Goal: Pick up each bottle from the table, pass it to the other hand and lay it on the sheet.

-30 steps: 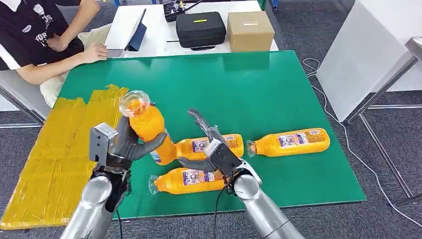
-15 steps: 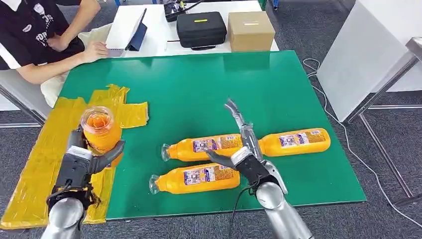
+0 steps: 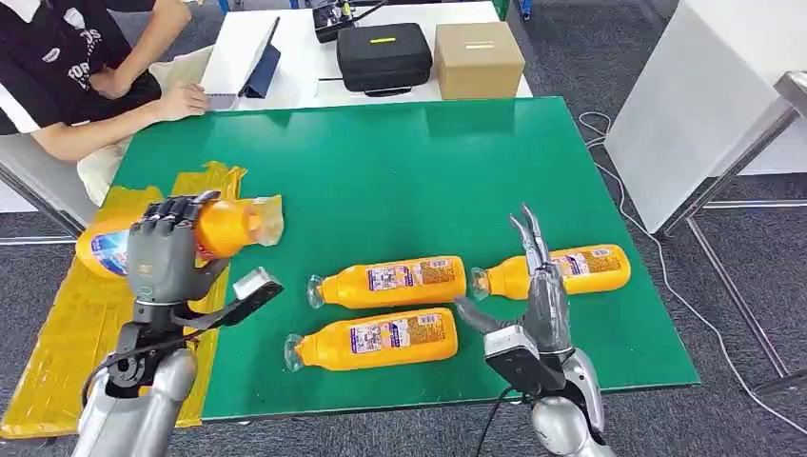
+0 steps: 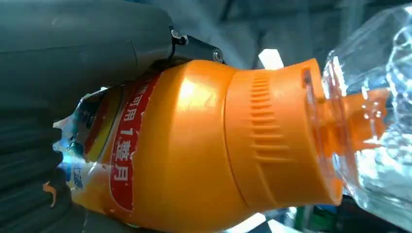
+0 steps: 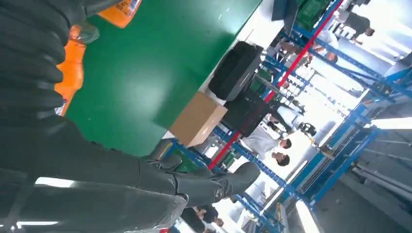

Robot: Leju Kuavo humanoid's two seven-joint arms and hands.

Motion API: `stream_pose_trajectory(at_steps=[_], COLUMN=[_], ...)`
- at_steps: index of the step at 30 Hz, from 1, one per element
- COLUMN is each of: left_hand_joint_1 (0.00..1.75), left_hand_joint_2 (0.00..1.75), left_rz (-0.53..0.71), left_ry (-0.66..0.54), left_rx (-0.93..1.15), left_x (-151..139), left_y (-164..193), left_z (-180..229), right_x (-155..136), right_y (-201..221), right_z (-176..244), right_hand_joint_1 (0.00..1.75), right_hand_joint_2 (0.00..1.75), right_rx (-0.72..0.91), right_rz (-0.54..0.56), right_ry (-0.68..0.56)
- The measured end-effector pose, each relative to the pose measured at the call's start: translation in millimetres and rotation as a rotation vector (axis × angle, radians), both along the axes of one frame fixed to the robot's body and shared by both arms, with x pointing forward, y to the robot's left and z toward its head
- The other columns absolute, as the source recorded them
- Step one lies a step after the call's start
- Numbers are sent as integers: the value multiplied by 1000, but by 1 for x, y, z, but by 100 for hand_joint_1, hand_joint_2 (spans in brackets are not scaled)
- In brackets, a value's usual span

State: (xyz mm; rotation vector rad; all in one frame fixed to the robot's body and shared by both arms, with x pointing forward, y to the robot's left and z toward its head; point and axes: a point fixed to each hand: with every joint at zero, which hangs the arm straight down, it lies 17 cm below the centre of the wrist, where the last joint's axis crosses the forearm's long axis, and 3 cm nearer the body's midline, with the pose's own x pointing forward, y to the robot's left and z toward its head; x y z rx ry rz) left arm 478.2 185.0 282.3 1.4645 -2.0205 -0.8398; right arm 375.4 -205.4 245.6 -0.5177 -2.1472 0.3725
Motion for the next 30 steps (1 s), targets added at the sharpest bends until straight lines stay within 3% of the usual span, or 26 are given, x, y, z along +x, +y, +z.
stream_pose_trajectory(at_steps=[3, 14, 26, 30], left_hand_joint_1=[175, 175, 175, 175], left_hand_joint_2=[175, 175, 175, 175], left_rz=[26, -10, 1, 58], left_ry=[7, 126, 174, 222], left_rx=[102, 215, 257, 231], left_x=[12, 27, 36, 43], left_y=[-18, -35, -28, -4], left_z=[-19, -79, -99, -112], right_x=[0, 1, 1, -1], right_y=[-1, -4, -6, -6], right_z=[1, 0, -2, -7], right_hand_joint_1=[0, 0, 0, 0], right_hand_joint_2=[175, 175, 175, 175], right_rx=[-6, 3, 12, 18], right_rz=[-4, -3, -3, -2], right_ry=[1, 8, 15, 33])
